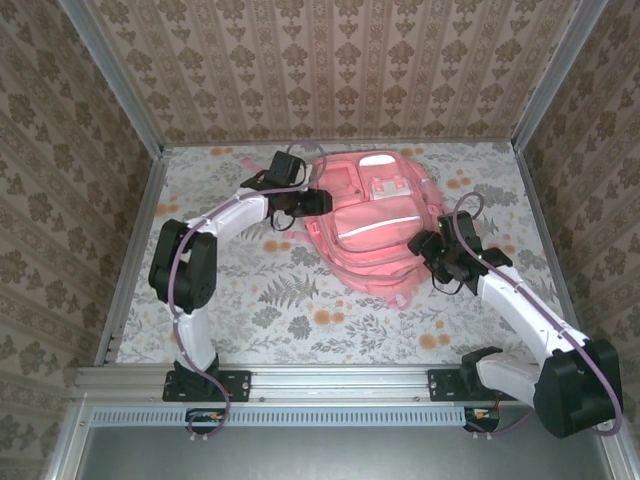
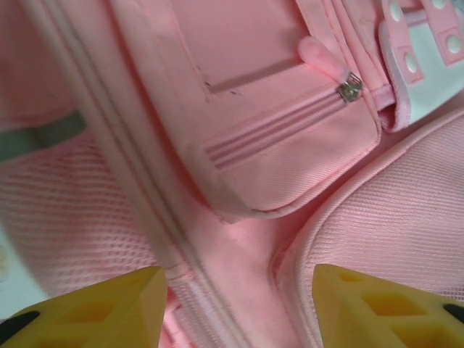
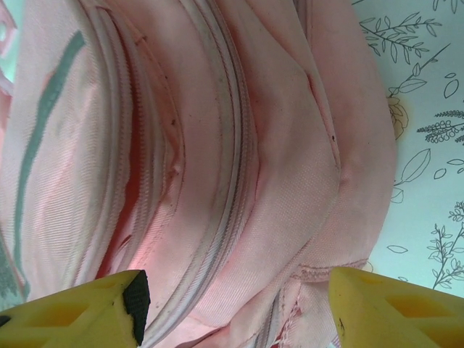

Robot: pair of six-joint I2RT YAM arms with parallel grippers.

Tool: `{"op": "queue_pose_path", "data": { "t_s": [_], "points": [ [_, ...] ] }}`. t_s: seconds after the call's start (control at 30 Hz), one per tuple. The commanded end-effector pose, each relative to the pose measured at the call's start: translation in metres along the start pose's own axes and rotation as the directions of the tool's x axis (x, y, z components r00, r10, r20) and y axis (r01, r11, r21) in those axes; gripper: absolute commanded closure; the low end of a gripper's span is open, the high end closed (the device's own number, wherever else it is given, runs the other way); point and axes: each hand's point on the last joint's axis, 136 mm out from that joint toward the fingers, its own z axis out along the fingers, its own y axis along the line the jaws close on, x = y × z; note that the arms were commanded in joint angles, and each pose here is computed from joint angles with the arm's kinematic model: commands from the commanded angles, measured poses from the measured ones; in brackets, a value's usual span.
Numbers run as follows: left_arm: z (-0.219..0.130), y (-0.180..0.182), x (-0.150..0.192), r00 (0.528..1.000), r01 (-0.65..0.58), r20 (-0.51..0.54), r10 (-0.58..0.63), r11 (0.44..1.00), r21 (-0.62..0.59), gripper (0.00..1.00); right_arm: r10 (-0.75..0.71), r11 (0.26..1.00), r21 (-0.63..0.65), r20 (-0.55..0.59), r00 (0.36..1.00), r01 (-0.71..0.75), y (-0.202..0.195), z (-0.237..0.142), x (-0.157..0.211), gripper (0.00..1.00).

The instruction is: Pack the student bag

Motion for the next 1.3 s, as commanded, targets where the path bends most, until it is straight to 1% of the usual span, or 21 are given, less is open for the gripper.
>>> {"op": "queue_pose_path", "data": {
  "t_s": [0.0, 0.13, 0.33, 0.47, 0.5, 0.57, 0.63, 0.73, 0.8, 0.87, 1.0, 1.13, 1.2, 1.27],
  "points": [
    [0.004, -0.025, -0.006, 1.000, 0.013, 0.007, -0.014, 0.993, 0.119, 0.45, -0.037, 0.999, 0.004, -0.028, 0.999, 0.037, -0.003, 0.010, 0.006, 0.32],
    [0.014, -0.028, -0.002, 0.999, 0.043, -0.025, -0.040, 0.988, 0.151, 0.46, -0.037, 0.999, 0.016, -0.037, 0.999, 0.038, -0.006, 0.017, 0.008, 0.32],
    [0.029, -0.025, 0.011, 0.994, 0.074, -0.089, -0.062, 0.986, 0.151, 0.51, -0.049, 0.998, 0.037, -0.053, 0.997, 0.051, -0.008, 0.025, 0.009, 0.32],
    [0.029, -0.044, 0.015, 0.990, 0.097, -0.120, -0.067, 0.962, 0.256, 0.57, -0.067, 0.997, 0.036, -0.068, 0.995, 0.070, -0.006, 0.032, 0.010, 0.33],
    [0.027, -0.051, 0.016, 0.989, 0.103, -0.134, -0.066, 0.950, 0.295, 0.59, -0.076, 0.997, 0.028, -0.070, 0.995, 0.078, -0.004, 0.034, 0.010, 0.33],
    [0.023, -0.057, 0.016, 0.989, 0.102, -0.136, -0.061, 0.944, 0.315, 0.66, -0.095, 0.995, 0.020, -0.075, 0.993, 0.097, 0.001, 0.037, 0.008, 0.33],
    [0.021, -0.058, 0.018, 0.989, 0.098, -0.136, -0.058, 0.944, 0.314, 0.71, -0.116, 0.993, 0.009, -0.081, 0.990, 0.117, 0.007, 0.039, 0.007, 0.33],
    [0.017, -0.054, 0.021, 0.989, 0.103, -0.136, -0.065, 0.949, 0.298, 0.84, -0.146, 0.989, 0.001, -0.085, 0.986, 0.147, 0.015, 0.045, 0.003, 0.34],
    [0.013, -0.048, 0.024, 0.989, 0.109, -0.124, -0.077, 0.954, 0.278, 0.94, -0.171, 0.985, -0.009, -0.091, 0.981, 0.171, 0.022, 0.049, 0.001, 0.34],
    [0.005, -0.042, 0.025, 0.991, 0.115, -0.100, -0.091, 0.958, 0.262, 1.00, -0.200, 0.980, -0.007, -0.106, 0.974, 0.200, 0.027, 0.056, 0.001, 0.35],
    [-0.013, -0.026, 0.033, 0.990, 0.143, -0.047, -0.136, 0.965, 0.219, 1.00, -0.300, 0.954, -0.031, -0.107, 0.948, 0.299, 0.051, 0.061, 0.002, 0.35],
    [-0.029, -0.010, 0.049, 0.982, 0.188, -0.020, -0.188, 0.965, 0.182, 1.00, -0.410, 0.911, -0.024, -0.125, 0.903, 0.411, 0.072, 0.071, 0.005, 0.36],
    [-0.034, -0.008, 0.056, 0.976, 0.215, -0.010, -0.217, 0.958, 0.190, 1.00, -0.445, 0.890, 0.050, -0.112, 0.888, 0.452, 0.075, 0.069, 0.000, 0.38],
    [-0.038, -0.008, 0.061, 0.969, 0.242, 0.000, -0.248, 0.948, 0.204, 1.00, -0.477, 0.869, 0.116, -0.066, 0.876, 0.482, 0.078, 0.059, -0.008, 0.38]
  ]
}}
